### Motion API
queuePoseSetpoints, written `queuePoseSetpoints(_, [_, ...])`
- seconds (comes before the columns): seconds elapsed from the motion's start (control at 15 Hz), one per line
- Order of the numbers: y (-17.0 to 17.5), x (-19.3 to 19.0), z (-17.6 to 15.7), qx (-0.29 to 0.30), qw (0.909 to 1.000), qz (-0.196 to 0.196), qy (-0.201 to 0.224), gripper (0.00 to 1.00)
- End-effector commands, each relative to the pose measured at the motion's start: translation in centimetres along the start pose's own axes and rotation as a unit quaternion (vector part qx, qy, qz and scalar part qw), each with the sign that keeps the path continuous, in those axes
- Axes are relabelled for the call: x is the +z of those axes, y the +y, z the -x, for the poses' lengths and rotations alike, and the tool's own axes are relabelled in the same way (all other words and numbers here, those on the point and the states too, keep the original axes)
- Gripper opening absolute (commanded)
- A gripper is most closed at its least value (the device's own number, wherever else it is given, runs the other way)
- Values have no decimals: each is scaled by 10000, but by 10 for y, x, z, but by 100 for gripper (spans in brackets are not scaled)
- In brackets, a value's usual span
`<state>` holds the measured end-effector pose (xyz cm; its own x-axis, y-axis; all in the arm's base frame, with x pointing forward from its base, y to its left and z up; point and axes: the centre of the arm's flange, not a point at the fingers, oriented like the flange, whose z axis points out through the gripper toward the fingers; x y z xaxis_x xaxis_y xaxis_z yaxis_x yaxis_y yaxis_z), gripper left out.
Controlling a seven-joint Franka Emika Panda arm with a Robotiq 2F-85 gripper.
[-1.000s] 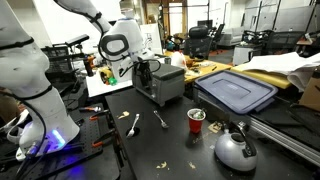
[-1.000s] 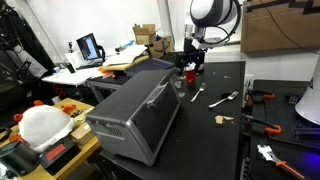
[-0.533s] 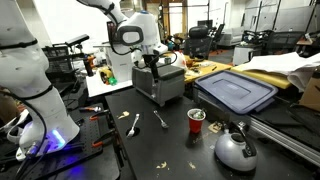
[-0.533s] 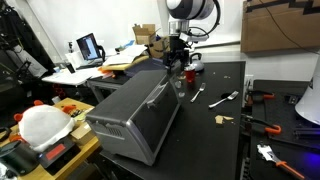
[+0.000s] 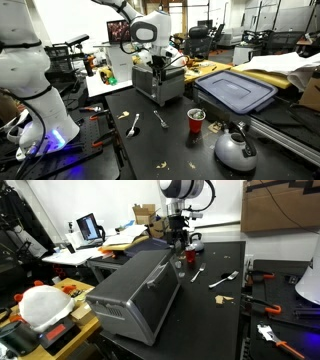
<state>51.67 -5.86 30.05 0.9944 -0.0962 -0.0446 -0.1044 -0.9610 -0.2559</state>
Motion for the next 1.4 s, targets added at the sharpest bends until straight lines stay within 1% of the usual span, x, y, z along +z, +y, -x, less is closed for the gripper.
queuePoseSetpoints(0.0, [11,-12,8,-398,9989,-46,-234,100])
queuePoseSetpoints(0.2, [6,-10,13,-610,9976,-123,-303,100])
queuePoseSetpoints(0.33, [1,-6,11,-668,9972,-91,-330,100])
queuePoseSetpoints(0.6, [-3,5,9,-650,9970,-76,-424,100])
queuePoseSetpoints(0.93, [-4,20,16,-600,9968,-141,-506,100])
queuePoseSetpoints(1.33, [-12,38,15,-608,9957,-302,-626,100])
